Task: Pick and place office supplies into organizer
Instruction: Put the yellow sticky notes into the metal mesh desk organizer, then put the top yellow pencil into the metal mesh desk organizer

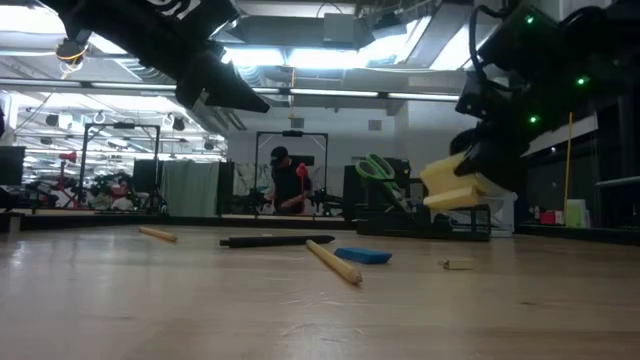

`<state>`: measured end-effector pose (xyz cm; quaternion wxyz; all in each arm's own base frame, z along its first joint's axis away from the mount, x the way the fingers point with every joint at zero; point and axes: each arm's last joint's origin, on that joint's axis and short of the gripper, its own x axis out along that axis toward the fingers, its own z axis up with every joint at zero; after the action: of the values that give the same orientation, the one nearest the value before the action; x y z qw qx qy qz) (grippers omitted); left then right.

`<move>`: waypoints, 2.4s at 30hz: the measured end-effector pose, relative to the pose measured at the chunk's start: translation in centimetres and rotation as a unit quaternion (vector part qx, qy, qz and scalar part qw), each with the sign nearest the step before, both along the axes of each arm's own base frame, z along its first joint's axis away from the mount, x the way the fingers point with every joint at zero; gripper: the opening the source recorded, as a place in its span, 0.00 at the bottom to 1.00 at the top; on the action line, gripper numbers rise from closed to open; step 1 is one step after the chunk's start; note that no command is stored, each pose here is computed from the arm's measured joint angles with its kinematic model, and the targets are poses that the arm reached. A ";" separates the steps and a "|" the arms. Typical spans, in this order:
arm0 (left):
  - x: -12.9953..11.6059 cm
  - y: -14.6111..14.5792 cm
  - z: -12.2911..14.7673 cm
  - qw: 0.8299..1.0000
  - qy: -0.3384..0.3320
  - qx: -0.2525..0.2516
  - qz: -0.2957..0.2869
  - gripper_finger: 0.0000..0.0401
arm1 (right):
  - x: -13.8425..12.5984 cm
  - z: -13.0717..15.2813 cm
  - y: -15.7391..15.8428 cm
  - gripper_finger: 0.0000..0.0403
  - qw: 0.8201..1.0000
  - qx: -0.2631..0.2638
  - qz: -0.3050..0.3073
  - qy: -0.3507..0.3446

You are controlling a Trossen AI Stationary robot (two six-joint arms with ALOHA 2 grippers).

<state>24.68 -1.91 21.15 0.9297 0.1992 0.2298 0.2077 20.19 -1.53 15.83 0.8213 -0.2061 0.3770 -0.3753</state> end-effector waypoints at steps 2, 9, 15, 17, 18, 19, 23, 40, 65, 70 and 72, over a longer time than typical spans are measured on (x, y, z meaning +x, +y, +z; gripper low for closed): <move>0.0 0.0 0.0 1.000 -0.001 0.000 0.000 0.00 | 0.0 -0.1 -0.3 0.05 1.000 0.001 0.002 0.001; 0.0 0.0 0.0 1.000 -0.002 0.000 0.000 0.00 | -0.5 -1.1 -1.0 0.05 1.000 0.023 0.012 -0.007; 0.0 0.0 0.0 1.000 -0.001 0.000 0.000 0.01 | -0.9 -1.8 -1.0 0.05 0.999 0.023 0.021 0.011; 0.0 0.0 0.0 1.000 -0.002 -0.001 0.000 0.01 | -1.0 -1.9 -1.0 0.05 0.999 0.021 0.024 0.018; 0.0 0.0 0.0 1.000 -0.003 -0.001 0.000 0.00 | -1.0 -1.9 -1.1 0.05 0.999 0.023 0.021 0.014; 0.1 0.0 0.1 1.000 -0.006 -0.001 0.000 0.00 | -1.0 -1.9 -1.1 0.06 0.999 0.025 0.017 0.009; 0.1 0.0 0.2 1.000 -0.014 -0.003 -0.002 0.01 | -1.0 -1.8 -1.5 0.20 1.000 0.025 0.008 0.008; 0.2 0.0 0.4 1.000 -0.021 -0.004 -0.002 0.01 | -0.7 -1.7 -2.2 0.35 0.998 0.049 0.019 -0.015; 0.1 -0.9 0.3 0.999 -0.029 -0.030 -0.026 0.07 | 3.2 4.6 -1.9 0.16 0.995 0.046 0.059 -0.072; -0.1 -1.4 0.0 0.999 -0.014 -0.030 -0.035 0.11 | 3.9 6.1 -1.3 0.02 0.989 0.084 0.085 -0.087; -0.2 -1.6 -0.1 0.999 -0.011 -0.031 -0.033 0.13 | 4.1 6.5 -1.0 0.03 0.985 0.099 0.093 -0.102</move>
<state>24.53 -3.55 21.09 0.9441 0.1756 0.2197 0.1722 24.29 -2.57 22.30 0.9031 -0.1182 0.3058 -0.2774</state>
